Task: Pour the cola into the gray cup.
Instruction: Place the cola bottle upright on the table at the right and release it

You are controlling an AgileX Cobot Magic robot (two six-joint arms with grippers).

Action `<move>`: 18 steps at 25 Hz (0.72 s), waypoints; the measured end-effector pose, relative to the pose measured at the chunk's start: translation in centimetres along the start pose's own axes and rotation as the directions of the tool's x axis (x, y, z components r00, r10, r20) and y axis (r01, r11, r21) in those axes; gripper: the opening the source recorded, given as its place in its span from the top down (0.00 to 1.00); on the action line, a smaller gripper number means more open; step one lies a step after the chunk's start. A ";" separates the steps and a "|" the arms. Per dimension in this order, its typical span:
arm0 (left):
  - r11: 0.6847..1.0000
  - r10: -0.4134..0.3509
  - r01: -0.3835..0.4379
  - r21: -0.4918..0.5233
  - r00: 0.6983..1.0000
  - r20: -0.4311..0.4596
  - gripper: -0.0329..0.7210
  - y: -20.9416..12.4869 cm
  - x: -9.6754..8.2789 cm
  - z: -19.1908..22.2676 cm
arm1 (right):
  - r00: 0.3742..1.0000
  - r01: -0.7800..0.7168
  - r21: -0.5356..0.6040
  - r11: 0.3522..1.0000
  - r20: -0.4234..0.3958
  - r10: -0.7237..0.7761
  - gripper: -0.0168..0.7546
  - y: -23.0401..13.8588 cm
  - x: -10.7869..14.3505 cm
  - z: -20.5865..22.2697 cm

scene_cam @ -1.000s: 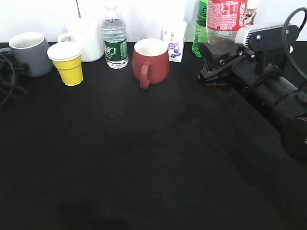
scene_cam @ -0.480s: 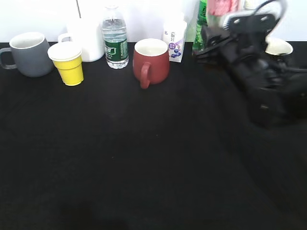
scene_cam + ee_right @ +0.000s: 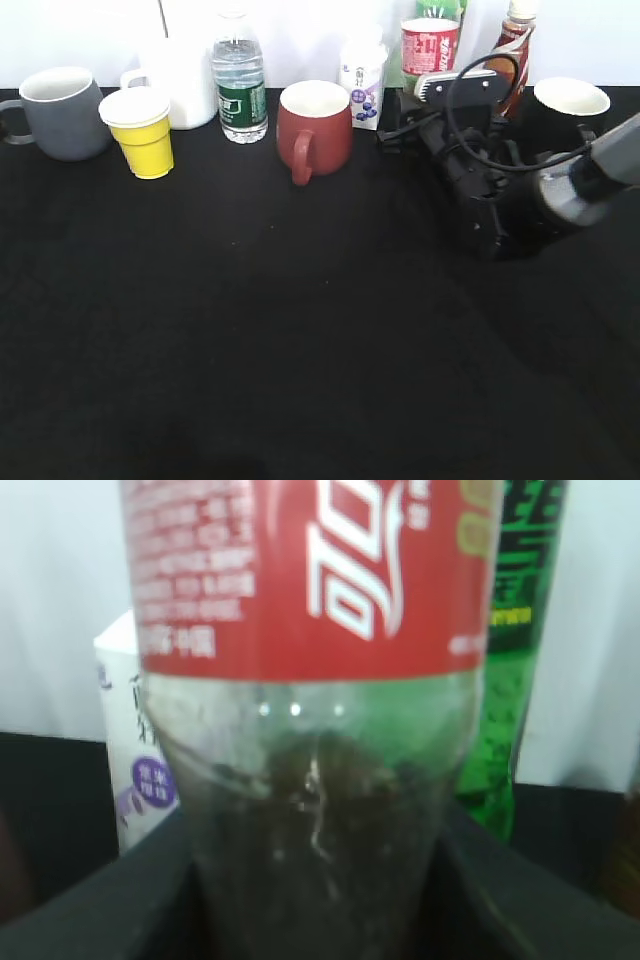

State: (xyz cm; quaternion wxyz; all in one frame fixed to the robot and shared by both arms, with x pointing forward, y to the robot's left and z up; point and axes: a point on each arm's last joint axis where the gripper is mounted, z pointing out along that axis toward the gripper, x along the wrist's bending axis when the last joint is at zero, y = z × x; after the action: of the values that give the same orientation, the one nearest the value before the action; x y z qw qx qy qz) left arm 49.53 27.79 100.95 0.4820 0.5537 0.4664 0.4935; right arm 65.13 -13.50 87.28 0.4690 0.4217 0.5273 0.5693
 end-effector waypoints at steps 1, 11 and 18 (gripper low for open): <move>1.000 0.000 0.000 0.000 1.000 0.000 0.48 0.0 0.0 0.0 | 1.000 -0.001 -0.006 1.000 0.000 0.001 0.50 0.0 0.0 0.1; 1.000 0.001 -0.001 -0.004 1.000 0.001 0.48 0.0 0.0 0.0 | 1.000 -0.001 -0.003 1.000 -0.006 0.001 0.49 -0.7 -0.3 -1.6; 1.000 0.002 -0.002 -0.004 1.000 0.002 0.48 0.0 0.0 0.0 | 1.000 -0.005 0.003 1.000 -0.006 0.005 0.40 -0.6 -0.3 -1.8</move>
State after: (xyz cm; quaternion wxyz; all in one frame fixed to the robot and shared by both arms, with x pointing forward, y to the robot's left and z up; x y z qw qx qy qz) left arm 49.53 27.77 100.99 0.4831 0.5537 0.4642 0.4945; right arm 63.50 -14.17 86.56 0.4651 0.4222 0.5286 0.5710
